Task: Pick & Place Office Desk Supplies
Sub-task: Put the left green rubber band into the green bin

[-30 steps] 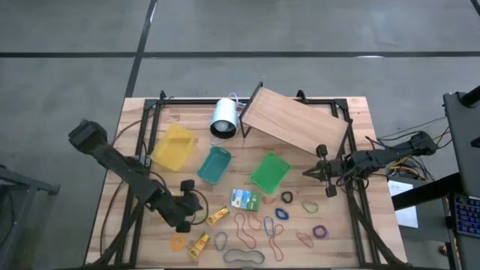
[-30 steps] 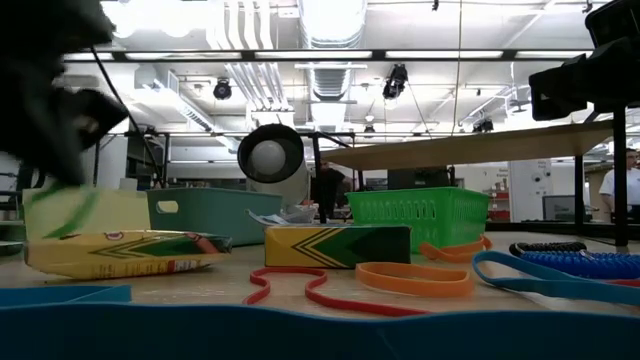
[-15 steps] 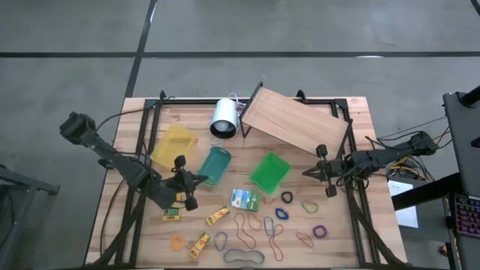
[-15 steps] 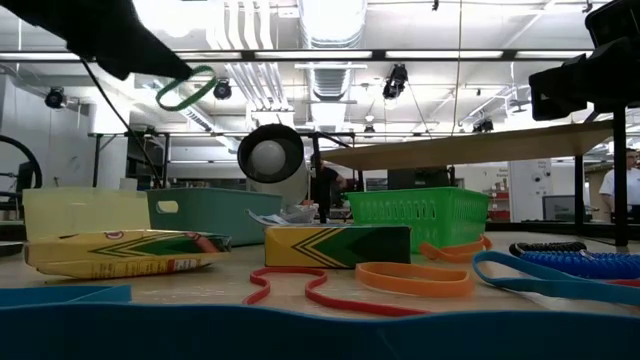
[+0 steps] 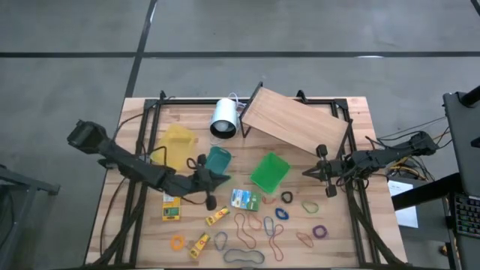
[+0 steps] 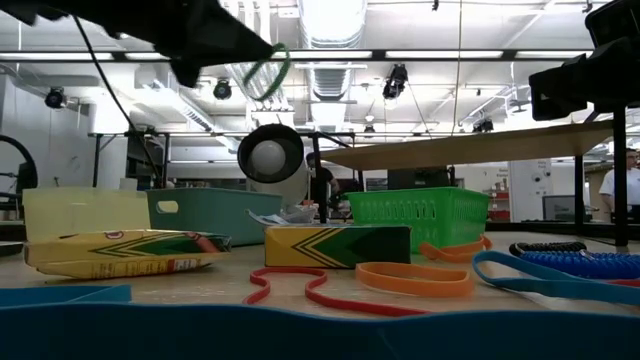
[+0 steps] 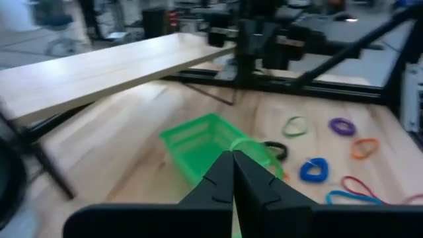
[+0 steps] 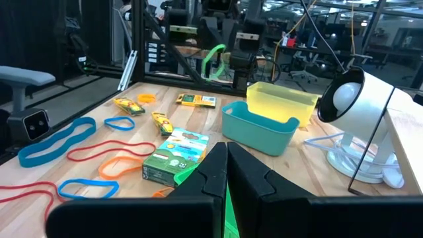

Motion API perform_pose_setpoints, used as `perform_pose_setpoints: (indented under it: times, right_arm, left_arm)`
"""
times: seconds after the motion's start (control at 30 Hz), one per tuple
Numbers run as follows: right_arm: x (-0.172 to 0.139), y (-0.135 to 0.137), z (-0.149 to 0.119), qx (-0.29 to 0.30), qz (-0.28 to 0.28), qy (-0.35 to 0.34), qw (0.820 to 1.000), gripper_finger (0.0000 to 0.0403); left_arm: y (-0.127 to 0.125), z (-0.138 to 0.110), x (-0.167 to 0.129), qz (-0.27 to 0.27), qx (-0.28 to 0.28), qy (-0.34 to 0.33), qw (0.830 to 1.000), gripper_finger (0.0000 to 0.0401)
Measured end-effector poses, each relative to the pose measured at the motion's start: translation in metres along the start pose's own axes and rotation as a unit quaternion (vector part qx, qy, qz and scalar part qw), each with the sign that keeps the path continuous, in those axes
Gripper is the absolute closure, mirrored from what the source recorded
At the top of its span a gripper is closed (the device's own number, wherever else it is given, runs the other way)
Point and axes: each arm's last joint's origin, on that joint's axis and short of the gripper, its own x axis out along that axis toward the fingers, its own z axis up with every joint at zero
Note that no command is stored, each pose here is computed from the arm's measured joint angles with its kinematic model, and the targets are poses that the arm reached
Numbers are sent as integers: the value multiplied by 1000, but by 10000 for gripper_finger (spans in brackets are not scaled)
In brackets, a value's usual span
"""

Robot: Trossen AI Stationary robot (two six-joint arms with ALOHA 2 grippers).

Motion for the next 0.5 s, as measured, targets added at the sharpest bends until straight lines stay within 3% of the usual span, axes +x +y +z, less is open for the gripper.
perform_pose_setpoints:
  times: [0.5]
  right_arm:
    - [0,0,0,0,0,0,1000,394]
  left_arm:
    - [10,-18,98,-21,2,12,1000,398]
